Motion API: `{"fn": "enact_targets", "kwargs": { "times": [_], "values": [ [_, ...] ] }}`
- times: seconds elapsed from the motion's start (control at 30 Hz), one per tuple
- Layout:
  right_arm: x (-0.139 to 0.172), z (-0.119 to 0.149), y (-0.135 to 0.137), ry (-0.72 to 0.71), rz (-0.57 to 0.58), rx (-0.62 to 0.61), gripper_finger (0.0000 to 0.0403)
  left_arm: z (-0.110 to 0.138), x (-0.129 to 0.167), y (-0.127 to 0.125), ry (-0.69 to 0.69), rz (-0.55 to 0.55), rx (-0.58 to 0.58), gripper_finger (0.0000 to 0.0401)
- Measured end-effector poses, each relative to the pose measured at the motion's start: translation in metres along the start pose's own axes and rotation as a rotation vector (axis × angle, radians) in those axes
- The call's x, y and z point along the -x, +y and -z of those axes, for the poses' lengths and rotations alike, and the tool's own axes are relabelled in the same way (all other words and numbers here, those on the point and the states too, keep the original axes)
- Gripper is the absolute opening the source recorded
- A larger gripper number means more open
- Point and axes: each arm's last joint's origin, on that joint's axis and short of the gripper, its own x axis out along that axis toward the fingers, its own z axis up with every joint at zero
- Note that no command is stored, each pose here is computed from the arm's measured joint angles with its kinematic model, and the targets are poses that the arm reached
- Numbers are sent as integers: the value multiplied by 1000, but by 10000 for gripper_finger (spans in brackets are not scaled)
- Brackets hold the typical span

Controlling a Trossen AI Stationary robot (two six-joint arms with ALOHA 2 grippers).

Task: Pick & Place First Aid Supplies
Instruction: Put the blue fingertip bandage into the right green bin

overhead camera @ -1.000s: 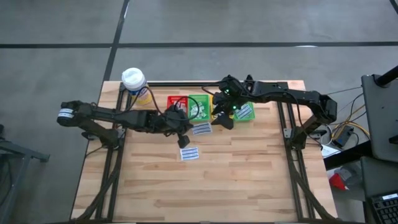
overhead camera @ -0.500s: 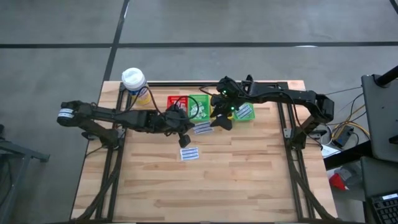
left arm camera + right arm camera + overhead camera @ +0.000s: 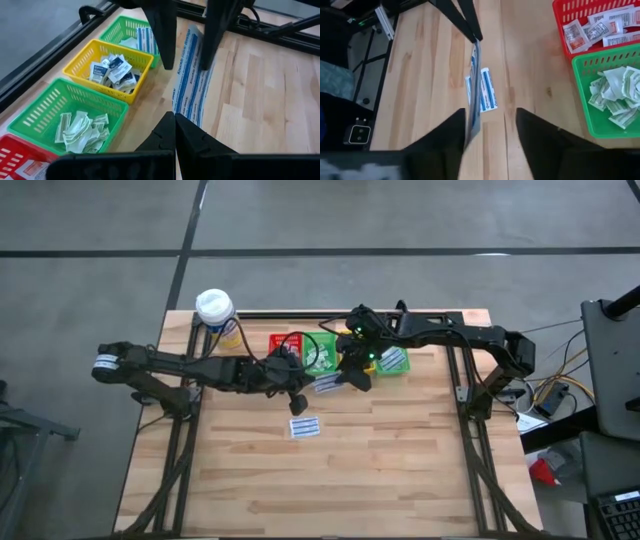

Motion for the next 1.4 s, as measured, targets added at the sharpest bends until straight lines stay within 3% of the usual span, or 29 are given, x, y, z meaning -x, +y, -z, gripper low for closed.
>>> {"fn": "enact_targets", "kwargs": {
  "times": [0.27, 0.57, 0.83, 0.9, 1.17, 1.27, 1.4],
  "values": [
    [0, -3, 0, -25, 5, 14, 21, -1, 0, 0, -8, 3, 3, 0],
    [0, -2, 0, -19, 10, 14, 8, -1, 0, 0, -8, 3, 2, 12],
    [0, -1, -2, -8, 59, 29, 8, -4, 4, 5, -15, -4, 28, 107],
    [1, 4, -5, 34, 145, 13, 8, -5, 9, 8, 5, -17, 24, 125],
    [26, 35, -31, 338, 712, -98, 8, 16, 17, 14, 185, -65, 109, 142],
    [37, 40, -41, 401, 801, -135, 8, 28, 15, 14, 234, -57, 156, 142],
    [48, 48, -58, 452, 823, -222, 8, 44, 11, 15, 297, -36, 197, 142]
  ]
}}
